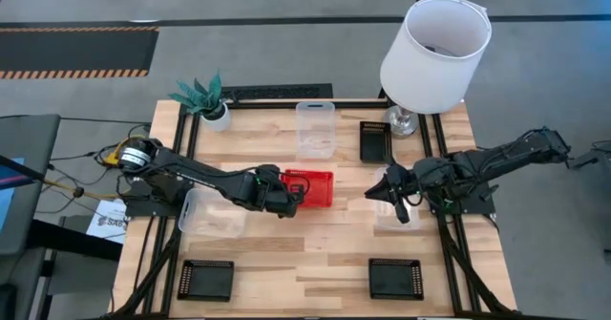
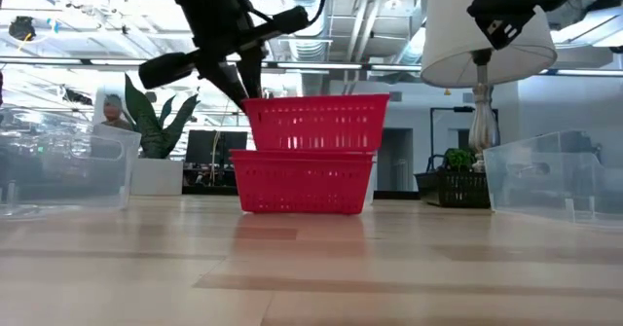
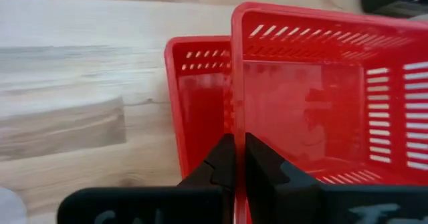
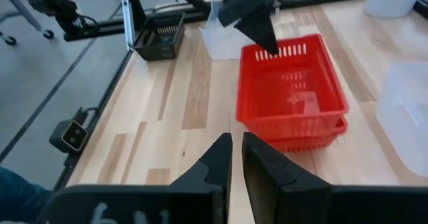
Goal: Stack baskets by color
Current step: Stack the bottom red bin on the top stacked red bins
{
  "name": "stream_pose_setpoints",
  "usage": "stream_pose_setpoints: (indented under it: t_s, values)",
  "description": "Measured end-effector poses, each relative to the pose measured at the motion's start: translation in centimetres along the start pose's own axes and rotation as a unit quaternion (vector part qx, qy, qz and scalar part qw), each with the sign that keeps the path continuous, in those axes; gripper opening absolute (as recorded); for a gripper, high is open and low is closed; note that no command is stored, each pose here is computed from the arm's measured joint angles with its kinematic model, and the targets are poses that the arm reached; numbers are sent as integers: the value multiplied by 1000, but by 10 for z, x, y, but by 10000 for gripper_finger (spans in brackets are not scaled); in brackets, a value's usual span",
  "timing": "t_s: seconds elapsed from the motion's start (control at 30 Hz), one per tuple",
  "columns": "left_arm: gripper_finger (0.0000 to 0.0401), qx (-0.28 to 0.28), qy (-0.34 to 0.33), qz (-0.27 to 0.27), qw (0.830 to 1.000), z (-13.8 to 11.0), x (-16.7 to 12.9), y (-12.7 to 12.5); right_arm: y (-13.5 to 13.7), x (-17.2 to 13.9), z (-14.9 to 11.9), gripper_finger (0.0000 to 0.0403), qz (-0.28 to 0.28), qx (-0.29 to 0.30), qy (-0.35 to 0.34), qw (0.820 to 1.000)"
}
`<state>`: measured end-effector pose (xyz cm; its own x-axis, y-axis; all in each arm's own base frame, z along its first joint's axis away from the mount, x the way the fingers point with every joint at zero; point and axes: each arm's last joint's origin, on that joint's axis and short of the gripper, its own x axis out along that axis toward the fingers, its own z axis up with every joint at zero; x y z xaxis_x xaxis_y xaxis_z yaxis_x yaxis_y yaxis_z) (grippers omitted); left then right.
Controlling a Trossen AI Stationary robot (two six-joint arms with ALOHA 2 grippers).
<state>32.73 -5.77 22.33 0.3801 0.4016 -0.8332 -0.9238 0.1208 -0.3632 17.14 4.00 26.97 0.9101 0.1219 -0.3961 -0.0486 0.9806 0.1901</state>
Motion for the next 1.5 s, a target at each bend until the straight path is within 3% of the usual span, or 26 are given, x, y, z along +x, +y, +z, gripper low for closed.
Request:
stream_pose_setpoints:
  t_s: [0.63,0.97,1.2,1.37,1.5]
  values:
    - [8,6,-3,15,1000,3,0,3,0,0,0,58,0,0,2,1000]
    - [126,28,8,16,999,2,0,3,0,0,0,58,0,0,2,1000]
    - [212,101,-1,17,995,11,-2,2,0,0,0,58,-3,0,1,1000]
    - [246,177,41,12,983,23,-3,-2,0,0,0,58,-4,0,0,1000]
    - [250,213,58,8,975,27,-2,-3,0,0,1,58,-4,0,-5,1000]
